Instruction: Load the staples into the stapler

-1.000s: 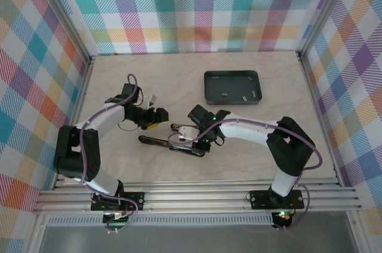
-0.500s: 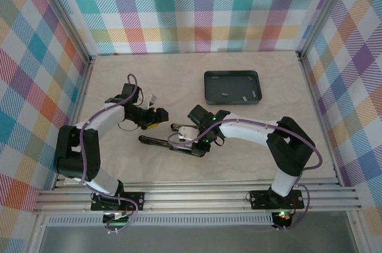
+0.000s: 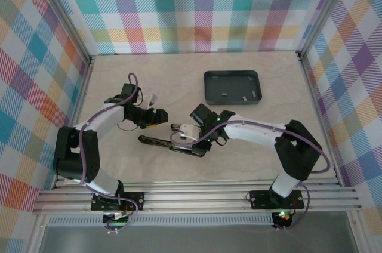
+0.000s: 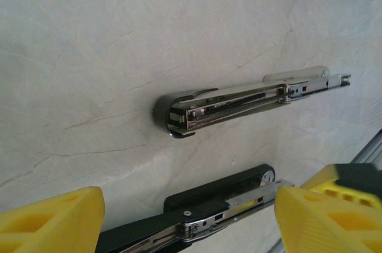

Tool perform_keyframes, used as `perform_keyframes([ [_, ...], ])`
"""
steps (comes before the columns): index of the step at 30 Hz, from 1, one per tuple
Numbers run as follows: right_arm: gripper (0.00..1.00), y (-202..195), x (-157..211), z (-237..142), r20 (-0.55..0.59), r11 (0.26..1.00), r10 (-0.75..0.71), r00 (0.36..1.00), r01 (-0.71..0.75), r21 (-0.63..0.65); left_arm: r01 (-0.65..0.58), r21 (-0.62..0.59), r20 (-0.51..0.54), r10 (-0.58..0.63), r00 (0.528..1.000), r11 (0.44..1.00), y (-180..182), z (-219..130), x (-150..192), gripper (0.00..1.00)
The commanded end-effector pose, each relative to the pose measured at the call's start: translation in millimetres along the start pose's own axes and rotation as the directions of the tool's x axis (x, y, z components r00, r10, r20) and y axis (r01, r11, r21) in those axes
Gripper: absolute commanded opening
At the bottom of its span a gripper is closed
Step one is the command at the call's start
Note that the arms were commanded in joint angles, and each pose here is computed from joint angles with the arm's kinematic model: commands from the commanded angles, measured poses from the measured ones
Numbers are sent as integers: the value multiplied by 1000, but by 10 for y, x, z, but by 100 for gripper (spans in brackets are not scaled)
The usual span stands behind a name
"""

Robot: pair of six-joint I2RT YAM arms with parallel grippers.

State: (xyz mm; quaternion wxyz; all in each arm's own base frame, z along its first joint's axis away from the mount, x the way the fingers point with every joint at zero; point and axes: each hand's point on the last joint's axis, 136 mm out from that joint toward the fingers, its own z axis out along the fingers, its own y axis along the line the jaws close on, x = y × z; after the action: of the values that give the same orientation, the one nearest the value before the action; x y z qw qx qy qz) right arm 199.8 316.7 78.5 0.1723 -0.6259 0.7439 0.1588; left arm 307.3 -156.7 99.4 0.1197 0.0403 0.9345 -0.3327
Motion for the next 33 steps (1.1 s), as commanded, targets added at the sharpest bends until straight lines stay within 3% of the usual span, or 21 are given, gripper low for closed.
perform_keyframes([
  [1,41,-67,-230,-297,144,991,98,985,-110,74,-217,-27,46,218,975,976,-174,-274,-46,75],
  [3,45,-156,-252,-423,200,969,202,959,-226,104,-348,-59,78,352,933,936,-266,-438,-101,74],
  [6,49,-259,-265,-610,310,885,421,853,-461,68,-545,-100,124,554,823,832,-417,-641,-118,71],
  [9,51,-266,-278,-738,379,784,579,722,-620,-17,-753,-138,92,765,637,644,-527,-748,-8,67],
  [11,51,-227,-295,-787,389,741,636,666,-667,-69,-867,-129,15,875,484,481,-556,-771,143,65],
  [15,52,-232,-165,-764,331,590,781,529,-799,-118,-961,-35,-157,948,276,274,-438,-756,406,67],
  [20,53,-182,-22,-626,198,395,913,356,-892,-217,-995,53,-399,915,54,81,60,-703,565,68],
  [24,54,-102,54,-525,126,304,952,280,-913,-273,-993,114,-517,853,-65,-6,408,-663,617,69],
  [28,52,29,152,-389,31,257,965,260,-921,-293,-985,173,-546,831,-106,-12,584,-569,573,69],
  [33,53,28,209,-352,18,244,968,250,-923,-297,-977,209,-538,831,-142,-32,691,-411,477,69],
])
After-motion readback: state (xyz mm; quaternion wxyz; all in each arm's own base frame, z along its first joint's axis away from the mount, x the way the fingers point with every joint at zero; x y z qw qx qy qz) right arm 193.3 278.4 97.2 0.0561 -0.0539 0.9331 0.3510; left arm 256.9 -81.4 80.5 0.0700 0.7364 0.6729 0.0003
